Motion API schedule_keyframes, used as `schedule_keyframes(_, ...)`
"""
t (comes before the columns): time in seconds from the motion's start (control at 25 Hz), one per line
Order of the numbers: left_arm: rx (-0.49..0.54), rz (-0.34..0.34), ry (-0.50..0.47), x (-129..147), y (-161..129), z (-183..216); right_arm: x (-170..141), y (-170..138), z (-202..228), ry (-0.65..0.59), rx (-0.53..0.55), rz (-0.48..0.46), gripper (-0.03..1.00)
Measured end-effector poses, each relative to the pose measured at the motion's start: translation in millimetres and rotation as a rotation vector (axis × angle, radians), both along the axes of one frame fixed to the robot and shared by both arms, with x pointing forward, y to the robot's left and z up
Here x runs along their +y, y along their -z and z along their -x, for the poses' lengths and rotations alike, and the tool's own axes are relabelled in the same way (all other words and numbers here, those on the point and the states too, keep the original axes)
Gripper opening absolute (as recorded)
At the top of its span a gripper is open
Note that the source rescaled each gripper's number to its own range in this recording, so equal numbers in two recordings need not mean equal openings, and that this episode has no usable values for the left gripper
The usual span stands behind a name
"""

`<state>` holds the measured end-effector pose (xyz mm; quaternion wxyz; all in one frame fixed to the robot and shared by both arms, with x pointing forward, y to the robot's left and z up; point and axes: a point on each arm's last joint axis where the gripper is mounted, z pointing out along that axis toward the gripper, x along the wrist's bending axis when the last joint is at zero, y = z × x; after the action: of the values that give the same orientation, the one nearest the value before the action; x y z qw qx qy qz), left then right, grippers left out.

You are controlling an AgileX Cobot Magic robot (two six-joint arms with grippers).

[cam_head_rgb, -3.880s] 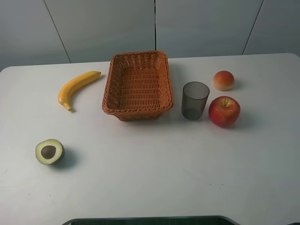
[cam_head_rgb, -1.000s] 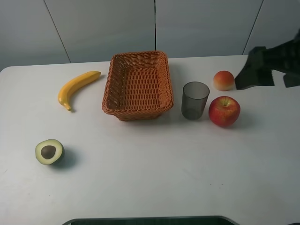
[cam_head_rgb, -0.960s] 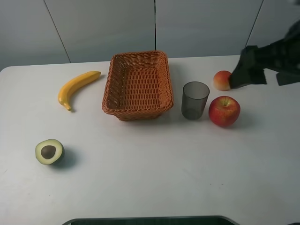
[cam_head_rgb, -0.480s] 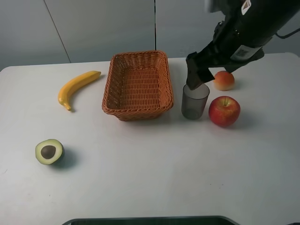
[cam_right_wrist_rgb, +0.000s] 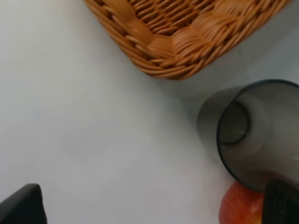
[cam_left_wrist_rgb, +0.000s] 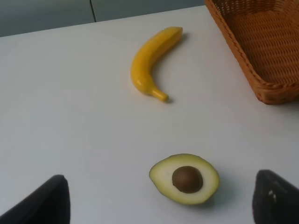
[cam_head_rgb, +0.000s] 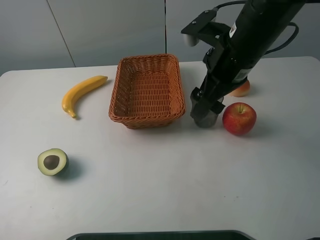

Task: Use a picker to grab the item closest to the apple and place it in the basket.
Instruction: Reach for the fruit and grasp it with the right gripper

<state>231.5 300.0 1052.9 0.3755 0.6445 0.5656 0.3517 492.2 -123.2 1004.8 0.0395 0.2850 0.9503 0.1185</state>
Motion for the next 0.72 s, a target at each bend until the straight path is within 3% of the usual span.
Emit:
schedule_keyframes(0.2, 0.000, 0.000, 0.000, 0.0, 0.0, 0.0, 2.0, 15.3, -8.4, -0.093, 0.010, 0.036, 1.00)
schedule_keyframes(0.72, 0.000, 0.000, 0.000, 0.0, 0.0, 0.0, -5.7, 43.6, -42.0, -0.071, 0.009, 0.067, 1.00)
